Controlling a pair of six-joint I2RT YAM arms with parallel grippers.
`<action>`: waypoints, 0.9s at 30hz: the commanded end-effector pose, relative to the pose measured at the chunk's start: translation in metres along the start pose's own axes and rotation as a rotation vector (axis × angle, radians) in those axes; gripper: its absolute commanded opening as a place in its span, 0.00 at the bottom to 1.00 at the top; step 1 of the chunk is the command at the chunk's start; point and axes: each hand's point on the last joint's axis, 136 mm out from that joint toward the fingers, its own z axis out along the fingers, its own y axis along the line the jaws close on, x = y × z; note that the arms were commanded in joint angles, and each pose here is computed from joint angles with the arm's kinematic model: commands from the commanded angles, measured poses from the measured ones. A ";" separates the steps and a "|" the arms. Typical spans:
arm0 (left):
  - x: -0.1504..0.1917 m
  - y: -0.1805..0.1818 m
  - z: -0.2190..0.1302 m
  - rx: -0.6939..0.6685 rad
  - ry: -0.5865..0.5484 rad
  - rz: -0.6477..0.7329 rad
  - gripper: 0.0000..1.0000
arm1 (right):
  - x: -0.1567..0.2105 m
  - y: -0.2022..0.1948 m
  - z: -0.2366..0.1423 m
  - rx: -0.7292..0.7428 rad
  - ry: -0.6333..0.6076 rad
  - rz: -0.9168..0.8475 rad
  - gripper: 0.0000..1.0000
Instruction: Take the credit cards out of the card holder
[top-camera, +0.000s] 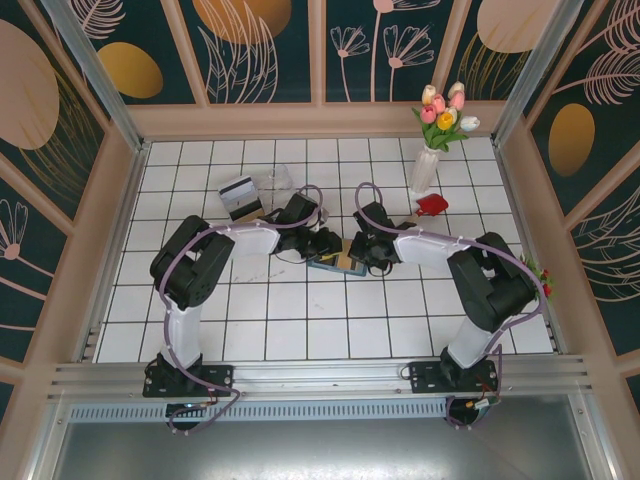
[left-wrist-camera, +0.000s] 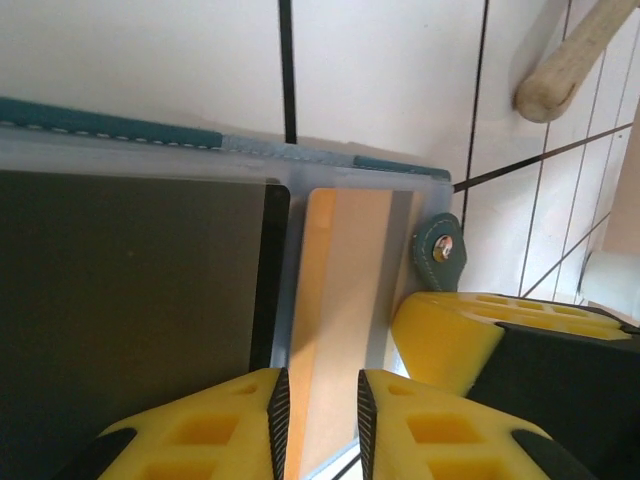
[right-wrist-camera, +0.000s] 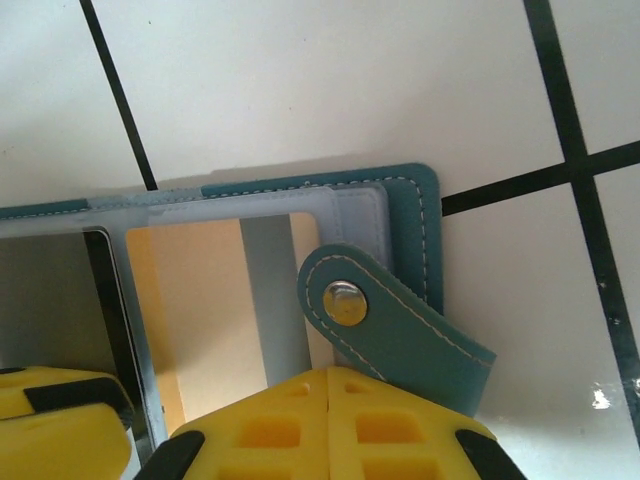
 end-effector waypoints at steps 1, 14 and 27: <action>0.002 -0.001 0.005 0.002 0.026 -0.002 0.28 | 0.008 -0.014 0.011 0.030 0.034 -0.008 0.09; 0.008 0.022 0.011 -0.082 0.056 -0.012 0.31 | 0.017 -0.030 0.022 0.061 0.071 0.008 0.09; 0.009 0.018 0.012 -0.062 0.073 0.010 0.30 | 0.028 -0.039 0.033 0.080 0.113 0.009 0.08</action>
